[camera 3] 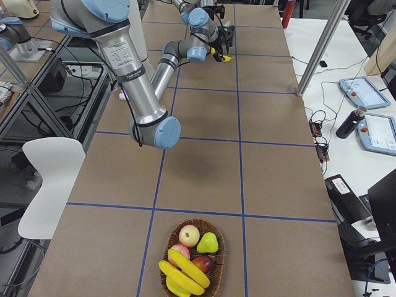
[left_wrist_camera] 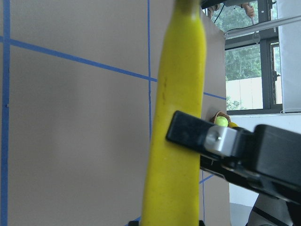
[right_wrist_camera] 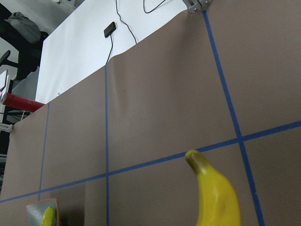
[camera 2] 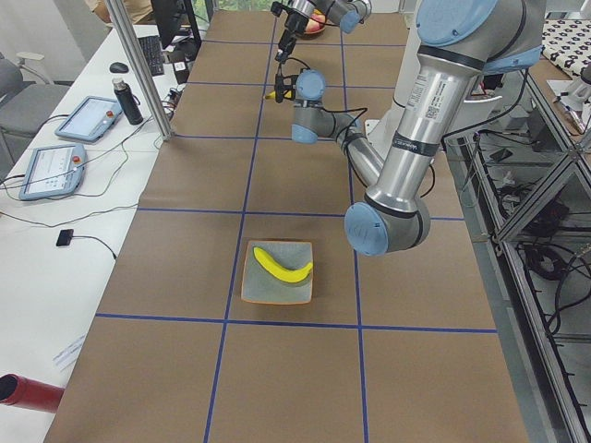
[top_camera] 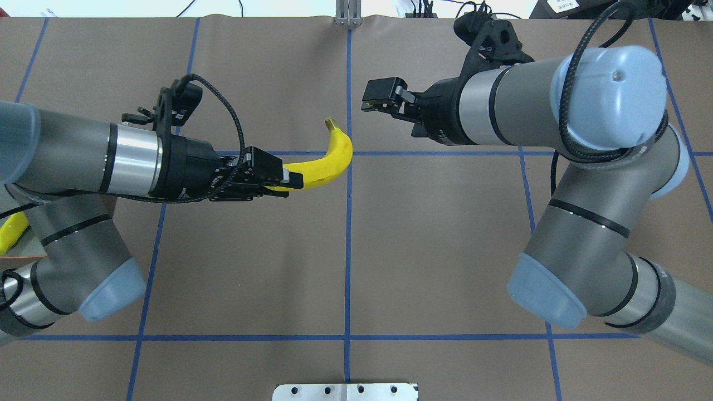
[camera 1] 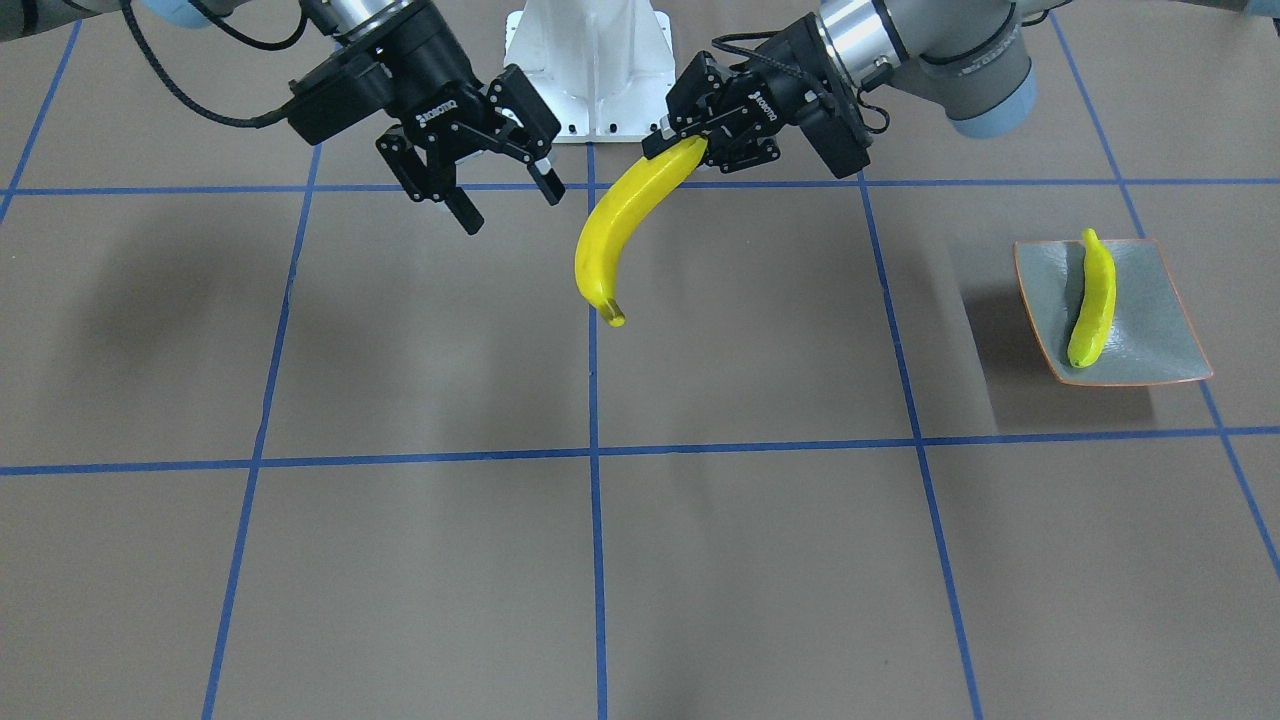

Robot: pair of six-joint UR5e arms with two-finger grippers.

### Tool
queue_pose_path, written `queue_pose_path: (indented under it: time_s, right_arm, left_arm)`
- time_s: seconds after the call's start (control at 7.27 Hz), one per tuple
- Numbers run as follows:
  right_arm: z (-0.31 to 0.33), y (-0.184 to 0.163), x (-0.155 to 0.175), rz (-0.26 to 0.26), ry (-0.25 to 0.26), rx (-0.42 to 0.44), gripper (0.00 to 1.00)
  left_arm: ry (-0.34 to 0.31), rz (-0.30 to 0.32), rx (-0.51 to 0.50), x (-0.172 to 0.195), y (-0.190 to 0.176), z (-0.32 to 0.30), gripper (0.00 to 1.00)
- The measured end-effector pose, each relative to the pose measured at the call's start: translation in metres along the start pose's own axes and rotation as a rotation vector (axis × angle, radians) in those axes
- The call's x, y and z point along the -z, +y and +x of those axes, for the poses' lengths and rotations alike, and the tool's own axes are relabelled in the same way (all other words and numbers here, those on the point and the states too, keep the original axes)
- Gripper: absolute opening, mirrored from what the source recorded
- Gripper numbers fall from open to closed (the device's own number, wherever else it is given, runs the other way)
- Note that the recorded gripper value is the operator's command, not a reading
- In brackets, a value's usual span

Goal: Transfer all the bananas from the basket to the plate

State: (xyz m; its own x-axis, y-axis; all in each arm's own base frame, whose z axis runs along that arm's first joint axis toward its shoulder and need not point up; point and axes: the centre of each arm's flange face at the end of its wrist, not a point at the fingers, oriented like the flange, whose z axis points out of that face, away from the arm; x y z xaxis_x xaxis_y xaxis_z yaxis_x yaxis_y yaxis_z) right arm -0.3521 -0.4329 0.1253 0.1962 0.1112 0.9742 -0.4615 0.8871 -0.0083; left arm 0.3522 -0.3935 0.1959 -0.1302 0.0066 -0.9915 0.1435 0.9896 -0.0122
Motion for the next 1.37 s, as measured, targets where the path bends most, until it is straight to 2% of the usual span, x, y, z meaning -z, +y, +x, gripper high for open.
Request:
queue_pose_path:
  time_s: [0.27,0.69,1.1,1.37]
  right_arm:
    - [0.027,-0.04,0.016,0.007,0.037,0.001,1.0]
    - [0.09,-0.08,0.026,0.031,0.143,0.061,1.0]
    - [0.169,-0.121,0.057,0.007,0.244,0.158,1.0]
    - [0.223,-0.144,0.085,-0.014,0.302,0.232,1.0]
  left_arm:
    - [-0.05,0.038,-0.023,0.059,-0.005,-0.032,0.0]
    - [-0.147,0.145,-0.019,0.156,-0.014,-0.102,0.0]
    - [-0.301,0.231,-0.127,0.257,0.007,-0.216,0.0]
    - [-0.376,0.273,-0.204,0.304,0.005,-0.302,0.0]
